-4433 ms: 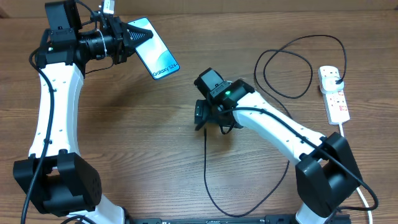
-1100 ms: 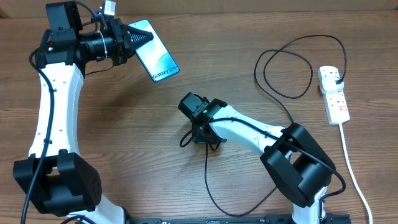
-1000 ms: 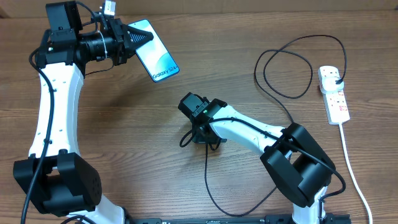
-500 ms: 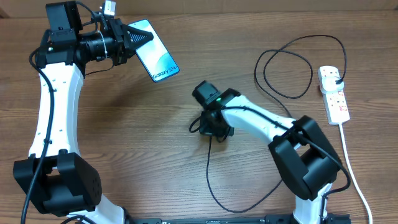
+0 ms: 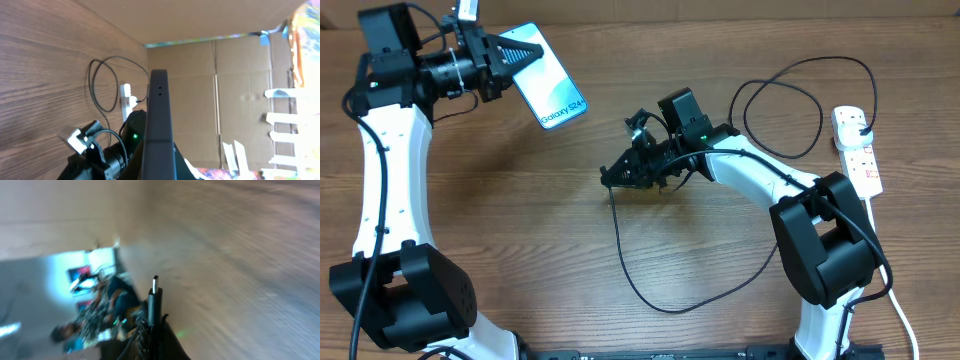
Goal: Plug charger to phone and switch on socket
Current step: 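Carry the plug with the right gripper toward the phone's bottom port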
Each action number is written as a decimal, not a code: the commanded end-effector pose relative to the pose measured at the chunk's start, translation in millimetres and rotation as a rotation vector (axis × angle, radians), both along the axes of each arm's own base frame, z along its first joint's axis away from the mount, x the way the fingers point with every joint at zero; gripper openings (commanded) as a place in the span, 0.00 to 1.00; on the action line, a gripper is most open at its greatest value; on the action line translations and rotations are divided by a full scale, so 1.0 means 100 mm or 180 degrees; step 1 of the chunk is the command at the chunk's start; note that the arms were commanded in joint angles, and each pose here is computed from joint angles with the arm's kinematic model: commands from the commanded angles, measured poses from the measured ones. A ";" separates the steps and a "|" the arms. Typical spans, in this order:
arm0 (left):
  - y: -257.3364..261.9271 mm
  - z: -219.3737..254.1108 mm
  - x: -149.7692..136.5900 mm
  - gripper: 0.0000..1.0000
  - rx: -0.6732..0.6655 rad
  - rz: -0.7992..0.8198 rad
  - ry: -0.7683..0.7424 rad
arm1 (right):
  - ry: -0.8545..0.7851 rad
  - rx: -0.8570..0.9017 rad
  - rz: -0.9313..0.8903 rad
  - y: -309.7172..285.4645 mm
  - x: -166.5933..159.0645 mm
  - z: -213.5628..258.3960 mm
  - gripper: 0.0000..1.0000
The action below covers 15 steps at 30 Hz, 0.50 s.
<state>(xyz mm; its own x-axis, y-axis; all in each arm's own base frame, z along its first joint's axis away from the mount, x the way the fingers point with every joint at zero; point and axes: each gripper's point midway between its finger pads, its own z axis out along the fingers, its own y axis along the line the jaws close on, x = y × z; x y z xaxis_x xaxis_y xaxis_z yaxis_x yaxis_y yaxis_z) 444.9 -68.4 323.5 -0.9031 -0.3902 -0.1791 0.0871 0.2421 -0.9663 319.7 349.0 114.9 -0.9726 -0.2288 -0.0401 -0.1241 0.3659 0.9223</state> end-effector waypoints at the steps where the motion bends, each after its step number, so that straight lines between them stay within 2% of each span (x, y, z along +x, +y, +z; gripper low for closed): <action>1: 0.02 0.23 -0.11 0.04 -0.0166 -0.0191 -0.0215 | 0.0026 0.0624 0.0412 0.08 -0.14 0.38 0.04; 12: 0.19 0.40 -0.03 0.04 -0.0257 -0.0098 -0.0305 | -0.0213 0.1161 0.0534 0.21 0.01 0.92 0.04; 15: 0.24 0.48 0.01 0.04 -0.0271 -0.0050 -0.0357 | -0.0315 0.1343 0.0515 0.24 0.07 1.21 0.04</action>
